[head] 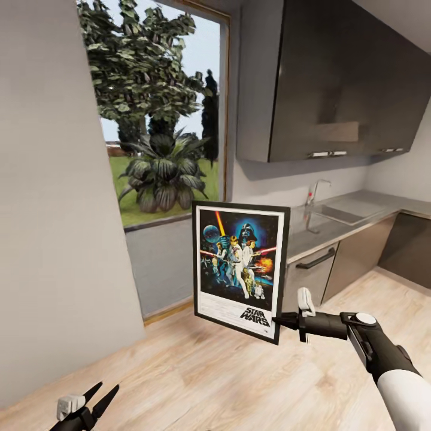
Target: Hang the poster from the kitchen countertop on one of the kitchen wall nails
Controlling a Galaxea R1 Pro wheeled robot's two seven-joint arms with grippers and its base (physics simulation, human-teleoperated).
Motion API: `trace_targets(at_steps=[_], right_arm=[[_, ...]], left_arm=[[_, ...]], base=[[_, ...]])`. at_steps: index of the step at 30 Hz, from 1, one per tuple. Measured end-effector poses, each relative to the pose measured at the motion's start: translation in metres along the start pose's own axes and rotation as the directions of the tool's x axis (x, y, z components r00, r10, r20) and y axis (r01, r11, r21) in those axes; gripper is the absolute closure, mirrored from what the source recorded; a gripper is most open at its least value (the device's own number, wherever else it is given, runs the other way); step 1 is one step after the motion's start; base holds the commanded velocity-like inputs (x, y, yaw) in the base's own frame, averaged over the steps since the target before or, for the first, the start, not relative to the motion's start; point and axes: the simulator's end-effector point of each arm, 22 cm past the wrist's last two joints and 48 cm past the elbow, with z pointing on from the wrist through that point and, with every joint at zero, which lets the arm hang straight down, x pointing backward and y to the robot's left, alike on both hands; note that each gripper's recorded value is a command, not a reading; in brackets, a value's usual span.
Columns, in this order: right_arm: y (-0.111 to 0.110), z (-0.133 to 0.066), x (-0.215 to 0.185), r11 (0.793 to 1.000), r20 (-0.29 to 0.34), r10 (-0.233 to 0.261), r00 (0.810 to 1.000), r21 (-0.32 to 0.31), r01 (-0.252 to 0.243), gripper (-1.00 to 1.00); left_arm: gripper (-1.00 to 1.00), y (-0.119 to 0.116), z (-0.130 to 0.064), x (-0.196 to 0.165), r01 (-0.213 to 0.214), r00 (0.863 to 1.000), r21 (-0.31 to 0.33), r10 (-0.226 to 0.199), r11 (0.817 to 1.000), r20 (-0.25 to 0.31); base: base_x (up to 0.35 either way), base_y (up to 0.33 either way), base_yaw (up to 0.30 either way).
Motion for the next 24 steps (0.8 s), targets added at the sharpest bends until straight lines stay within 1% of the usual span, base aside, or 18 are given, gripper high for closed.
trace_targets(at_steps=[24], right_arm=[[0.0010,0.0011,0.0000,1.000,-0.007,-0.007,1.000,-0.003,0.007,1.00]], left_arm=[[-1.00,0.0005,-0.0007,-0.0005,-0.002,1.000,-0.001,0.002,1.000,0.000]], base=[[-0.009,0.006,0.292]])
